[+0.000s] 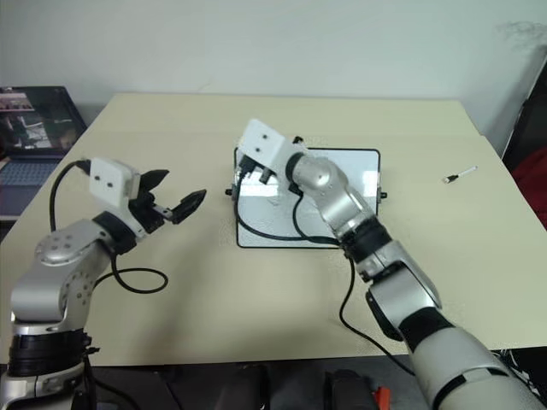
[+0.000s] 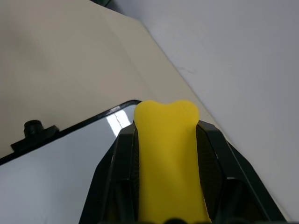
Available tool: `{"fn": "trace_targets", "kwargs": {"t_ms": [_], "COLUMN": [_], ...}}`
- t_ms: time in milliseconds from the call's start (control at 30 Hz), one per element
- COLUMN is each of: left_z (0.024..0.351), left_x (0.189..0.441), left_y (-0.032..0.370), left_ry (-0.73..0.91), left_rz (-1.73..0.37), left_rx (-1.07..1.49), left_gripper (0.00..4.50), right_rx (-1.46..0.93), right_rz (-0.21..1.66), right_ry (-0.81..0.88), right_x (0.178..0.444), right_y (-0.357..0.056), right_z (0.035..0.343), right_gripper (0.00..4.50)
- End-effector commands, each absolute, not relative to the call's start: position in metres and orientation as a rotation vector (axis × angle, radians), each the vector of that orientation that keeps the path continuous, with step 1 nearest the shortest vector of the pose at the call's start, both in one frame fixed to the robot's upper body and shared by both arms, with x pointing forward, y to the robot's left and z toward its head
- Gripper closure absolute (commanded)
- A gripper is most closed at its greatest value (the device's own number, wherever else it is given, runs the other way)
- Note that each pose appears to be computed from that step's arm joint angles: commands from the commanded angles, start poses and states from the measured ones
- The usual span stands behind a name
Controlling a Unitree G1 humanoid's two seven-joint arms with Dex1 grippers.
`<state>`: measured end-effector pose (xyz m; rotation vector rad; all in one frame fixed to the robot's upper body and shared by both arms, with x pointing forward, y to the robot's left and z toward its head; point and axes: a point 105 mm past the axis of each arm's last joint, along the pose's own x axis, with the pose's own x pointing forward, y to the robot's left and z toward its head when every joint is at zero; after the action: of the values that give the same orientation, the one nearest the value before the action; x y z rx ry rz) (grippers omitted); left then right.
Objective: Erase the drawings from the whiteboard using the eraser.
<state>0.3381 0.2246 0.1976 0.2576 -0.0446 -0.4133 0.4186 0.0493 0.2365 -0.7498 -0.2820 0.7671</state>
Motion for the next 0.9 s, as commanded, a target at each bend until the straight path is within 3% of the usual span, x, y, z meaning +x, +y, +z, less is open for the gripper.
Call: {"fn": "trace_targets", "kwargs": {"t_ms": [33, 400, 600, 900], "left_z": [0.213, 0.215, 0.215, 0.214], "left_x": [0.335, 0.334, 0.333, 0.335], "left_y": [0.216, 0.212, 0.210, 0.207], "left_ry": [-0.101, -0.105, -0.108, -0.109], "left_rz": [-0.436, -0.453, -0.460, -0.471], "left_rx": [0.286, 0.292, 0.295, 0.296], "left_gripper": [0.00, 0.00, 0.00, 0.00], "right_rx": [-0.761, -0.741, -0.701, -0.730], "right_rz": [0.773, 0.815, 0.802, 0.780], "right_ry": [-0.335, -0.237, -0.063, 0.058], "right_x": [0.419, 0.426, 0.439, 0.446], "right_y": [0.062, 0.071, 0.042, 0.010], "right_z": [0.250, 0.225, 0.192, 0.161], "right_gripper": [3.19, 3.19, 3.19, 3.19]}}
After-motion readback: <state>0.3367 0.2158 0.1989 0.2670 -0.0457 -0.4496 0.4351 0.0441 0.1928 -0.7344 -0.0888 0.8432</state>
